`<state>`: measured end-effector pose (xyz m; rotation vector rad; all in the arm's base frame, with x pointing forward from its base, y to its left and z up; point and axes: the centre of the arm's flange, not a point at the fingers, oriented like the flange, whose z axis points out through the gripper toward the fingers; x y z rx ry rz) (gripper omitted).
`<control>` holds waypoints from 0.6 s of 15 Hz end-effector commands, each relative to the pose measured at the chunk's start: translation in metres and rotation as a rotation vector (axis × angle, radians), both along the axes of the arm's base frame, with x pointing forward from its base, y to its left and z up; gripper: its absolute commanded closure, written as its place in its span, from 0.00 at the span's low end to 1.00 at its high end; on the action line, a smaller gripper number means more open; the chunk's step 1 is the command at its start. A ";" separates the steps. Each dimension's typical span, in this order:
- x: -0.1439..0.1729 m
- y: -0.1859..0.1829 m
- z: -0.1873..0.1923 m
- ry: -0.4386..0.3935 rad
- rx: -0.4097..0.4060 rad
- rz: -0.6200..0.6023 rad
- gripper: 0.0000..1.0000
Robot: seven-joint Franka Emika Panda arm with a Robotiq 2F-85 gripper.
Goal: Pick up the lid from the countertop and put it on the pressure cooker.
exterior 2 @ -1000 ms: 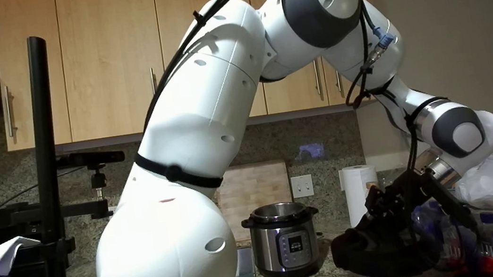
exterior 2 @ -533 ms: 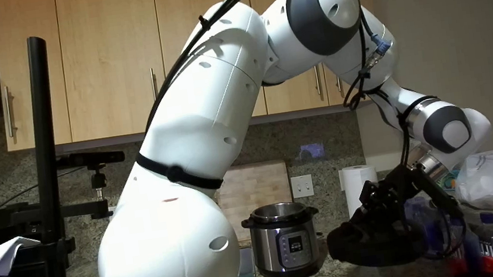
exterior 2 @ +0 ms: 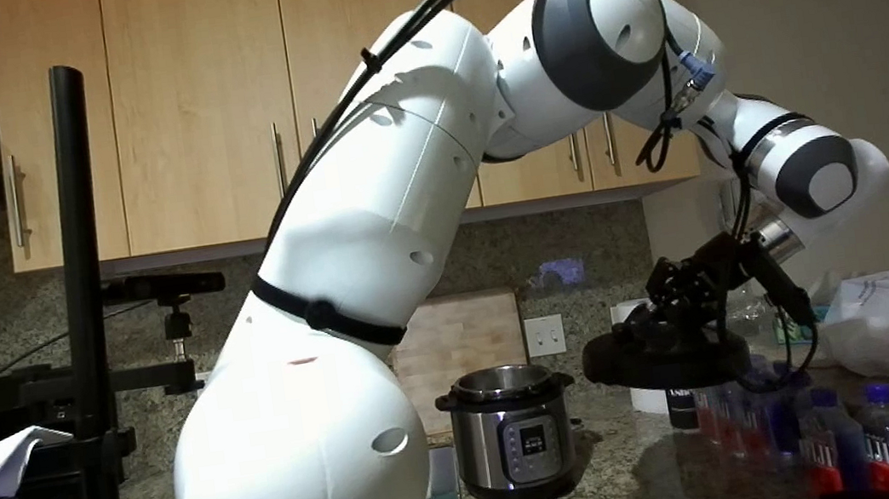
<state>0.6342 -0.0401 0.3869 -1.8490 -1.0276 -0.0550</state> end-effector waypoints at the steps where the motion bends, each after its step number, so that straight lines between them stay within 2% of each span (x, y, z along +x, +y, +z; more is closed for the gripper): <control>1: 0.032 0.028 0.023 0.039 0.053 0.015 0.96; 5: 0.037 0.096 0.026 0.042 0.015 0.082 0.96; 9: 0.030 0.170 0.033 0.036 -0.004 0.162 0.96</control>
